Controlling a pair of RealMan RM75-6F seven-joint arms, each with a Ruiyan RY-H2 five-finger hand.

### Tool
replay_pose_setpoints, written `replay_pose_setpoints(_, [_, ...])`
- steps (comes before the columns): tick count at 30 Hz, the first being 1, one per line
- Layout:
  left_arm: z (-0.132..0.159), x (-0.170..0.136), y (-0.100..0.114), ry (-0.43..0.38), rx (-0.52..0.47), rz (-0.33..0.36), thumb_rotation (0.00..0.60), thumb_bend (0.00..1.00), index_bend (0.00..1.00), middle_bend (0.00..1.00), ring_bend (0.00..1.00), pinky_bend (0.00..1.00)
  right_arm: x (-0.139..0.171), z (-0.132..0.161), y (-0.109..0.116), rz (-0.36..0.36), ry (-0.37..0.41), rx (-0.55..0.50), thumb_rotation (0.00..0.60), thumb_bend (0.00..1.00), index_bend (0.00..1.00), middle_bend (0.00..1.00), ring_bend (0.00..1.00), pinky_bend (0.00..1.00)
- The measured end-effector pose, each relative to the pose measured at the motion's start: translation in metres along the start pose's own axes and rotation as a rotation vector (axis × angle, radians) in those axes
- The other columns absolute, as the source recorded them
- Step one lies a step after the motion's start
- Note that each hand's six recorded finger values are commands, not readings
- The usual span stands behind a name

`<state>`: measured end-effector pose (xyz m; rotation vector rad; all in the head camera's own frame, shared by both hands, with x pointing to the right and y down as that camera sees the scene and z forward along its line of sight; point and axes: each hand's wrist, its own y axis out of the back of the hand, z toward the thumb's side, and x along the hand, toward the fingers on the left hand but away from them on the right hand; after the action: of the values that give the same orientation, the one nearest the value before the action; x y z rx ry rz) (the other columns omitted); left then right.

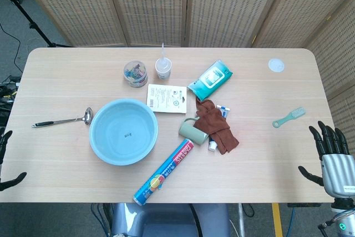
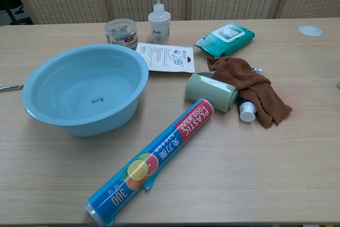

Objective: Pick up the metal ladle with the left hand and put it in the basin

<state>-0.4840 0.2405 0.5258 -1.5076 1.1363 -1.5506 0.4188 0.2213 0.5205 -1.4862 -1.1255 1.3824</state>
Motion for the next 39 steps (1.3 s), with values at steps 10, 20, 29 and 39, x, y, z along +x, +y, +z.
replay_pose_setpoints(10, [0.000,0.009,0.000,-0.045,-0.054,0.057,0.600,0.05,0.00,0.00,0.00,0.02,0.003,0.000,-0.002,0.046,-0.029,-0.013,0.600,0.00,0.00,0.00,0.00,0.00])
replay_pose_setpoints(20, [0.006,0.070,-0.008,-0.057,-0.090,0.056,0.600,0.20,0.00,0.63,0.47,0.45,0.000,0.000,-0.008,0.075,-0.027,-0.030,0.600,0.00,0.00,0.00,0.00,0.00])
replay_pose_setpoints(29, [0.005,0.130,-0.034,-0.013,-0.068,-0.053,0.600,0.19,0.00,0.92,0.79,0.84,0.000,0.000,-0.017,0.105,-0.040,-0.027,0.600,0.00,0.00,0.00,0.00,0.00])
replay_pose_setpoints(39, [-0.033,0.187,-0.073,0.142,0.028,-0.224,0.600,0.37,0.24,0.93,0.80,0.84,-0.002,0.000,-0.030,0.144,-0.037,-0.025,0.600,0.00,0.00,0.00,0.00,0.00])
